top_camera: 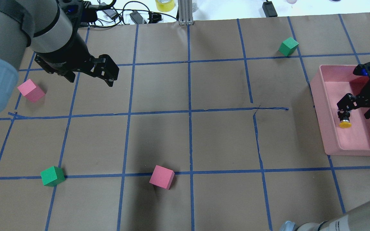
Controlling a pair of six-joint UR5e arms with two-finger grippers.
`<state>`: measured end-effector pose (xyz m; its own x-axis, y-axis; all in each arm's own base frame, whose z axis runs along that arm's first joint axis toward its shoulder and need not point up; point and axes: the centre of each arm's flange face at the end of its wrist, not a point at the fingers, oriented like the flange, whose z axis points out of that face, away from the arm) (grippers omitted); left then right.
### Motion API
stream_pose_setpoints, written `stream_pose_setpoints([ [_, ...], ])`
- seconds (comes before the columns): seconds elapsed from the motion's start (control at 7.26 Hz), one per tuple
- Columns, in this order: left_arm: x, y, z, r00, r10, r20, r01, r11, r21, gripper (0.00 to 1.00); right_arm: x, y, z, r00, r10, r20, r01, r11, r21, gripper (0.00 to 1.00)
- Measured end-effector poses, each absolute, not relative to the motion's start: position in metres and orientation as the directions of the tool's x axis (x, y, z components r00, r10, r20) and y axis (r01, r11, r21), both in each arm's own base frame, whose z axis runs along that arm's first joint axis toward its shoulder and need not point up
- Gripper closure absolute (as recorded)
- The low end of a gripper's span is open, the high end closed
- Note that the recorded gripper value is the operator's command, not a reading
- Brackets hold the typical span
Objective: Align button upright
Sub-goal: 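Close the right gripper on the button switch body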
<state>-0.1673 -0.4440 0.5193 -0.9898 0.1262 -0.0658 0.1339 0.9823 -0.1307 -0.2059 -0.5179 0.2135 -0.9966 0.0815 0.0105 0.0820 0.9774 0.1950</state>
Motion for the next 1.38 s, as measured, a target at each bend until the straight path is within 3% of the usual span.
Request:
stream_pose_setpoints([
  [0.14, -0.167, -0.444, 0.519, -0.990, 0.126, -0.066, 0.134, 0.982, -0.131, 0.00, -0.207, -0.518, 0.207, -0.997, 0.081, 0.015, 0.082, 0.976, 0.201, 0.08],
  [0.55, -0.167, -0.444, 0.519, -0.990, 0.126, -0.066, 0.134, 0.982, -0.131, 0.00, -0.207, -0.517, 0.197, -0.997, 0.081, 0.011, 0.082, 0.973, 0.216, 1.00],
  [1.38, -0.167, -0.444, 0.519, -0.990, 0.126, -0.065, 0.134, 0.982, -0.132, 0.00, -0.210, -0.522, 0.208, -0.995, 0.098, 0.022, 0.101, 0.975, 0.198, 1.00],
])
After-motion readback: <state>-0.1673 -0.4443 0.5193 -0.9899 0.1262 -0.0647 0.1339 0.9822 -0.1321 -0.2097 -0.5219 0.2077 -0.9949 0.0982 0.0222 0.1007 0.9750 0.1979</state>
